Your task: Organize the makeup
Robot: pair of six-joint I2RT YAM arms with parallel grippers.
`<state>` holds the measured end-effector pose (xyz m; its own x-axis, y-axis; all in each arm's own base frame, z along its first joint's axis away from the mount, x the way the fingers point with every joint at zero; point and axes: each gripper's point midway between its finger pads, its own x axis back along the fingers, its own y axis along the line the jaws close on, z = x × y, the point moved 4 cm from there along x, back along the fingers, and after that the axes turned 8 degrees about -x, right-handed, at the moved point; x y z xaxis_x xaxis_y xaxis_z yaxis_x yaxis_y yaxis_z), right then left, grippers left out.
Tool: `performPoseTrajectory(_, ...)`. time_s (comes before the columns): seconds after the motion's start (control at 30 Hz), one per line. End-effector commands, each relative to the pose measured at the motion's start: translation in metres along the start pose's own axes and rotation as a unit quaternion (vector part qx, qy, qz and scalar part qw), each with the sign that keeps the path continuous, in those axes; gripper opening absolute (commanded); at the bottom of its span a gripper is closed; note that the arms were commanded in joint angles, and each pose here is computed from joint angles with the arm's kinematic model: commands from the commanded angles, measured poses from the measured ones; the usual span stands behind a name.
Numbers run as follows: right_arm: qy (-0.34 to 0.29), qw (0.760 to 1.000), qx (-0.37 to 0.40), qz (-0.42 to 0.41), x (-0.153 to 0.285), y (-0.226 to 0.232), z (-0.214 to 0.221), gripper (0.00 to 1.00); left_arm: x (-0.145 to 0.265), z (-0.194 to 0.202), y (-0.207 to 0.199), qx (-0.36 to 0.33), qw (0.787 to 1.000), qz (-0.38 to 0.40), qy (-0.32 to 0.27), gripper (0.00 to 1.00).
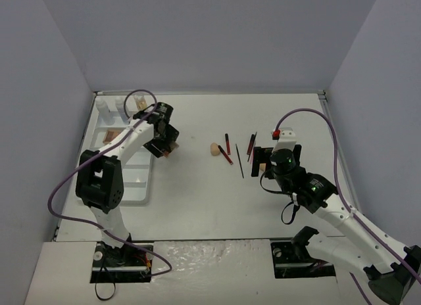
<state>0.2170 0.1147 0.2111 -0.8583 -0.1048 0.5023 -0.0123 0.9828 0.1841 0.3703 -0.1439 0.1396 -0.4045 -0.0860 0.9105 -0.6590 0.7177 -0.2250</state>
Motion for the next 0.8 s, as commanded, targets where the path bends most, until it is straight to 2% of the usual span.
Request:
performPoseTrajectory(0.0, -0.034, 0.999, -0.005, -0.013, 0.007, 0.004, -0.021, 1.0, 0.021, -0.065, -0.002, 0.117, 0.991, 0.04, -0.058, 0.55)
performPoseTrajectory(0.13, -0.04, 0.999, -0.007, -0.015, 0.01, 0.002, -0.023, 1.0, 0.011, -0.101, 0.008, 0.176, 0.981, 0.035, -0.076, 0.56)
performPoseTrajectory(0.2, -0.043, 0.999, -0.006, -0.012, 0.011, 0.0, -0.023, 1.0, 0.001, -0.128, 0.011, 0.203, 0.975, 0.028, -0.084, 0.59)
performPoseTrajectory(0.4, -0.05, 0.999, -0.006, -0.005, 0.013, -0.003, -0.026, 1.0, -0.022, -0.167, 0.016, 0.256, 0.962, 0.019, -0.092, 0.6)
performPoseTrajectory(0.67, -0.051, 0.999, 0.0, 0.004, 0.011, -0.004, -0.028, 1.0, -0.045, -0.192, 0.037, 0.291, 0.952, -0.009, -0.098, 0.6)
performPoseTrajectory(0.77, -0.05, 0.999, 0.003, 0.007, 0.01, -0.004, -0.028, 1.0, -0.052, -0.196, 0.041, 0.291, 0.952, -0.017, -0.091, 0.64)
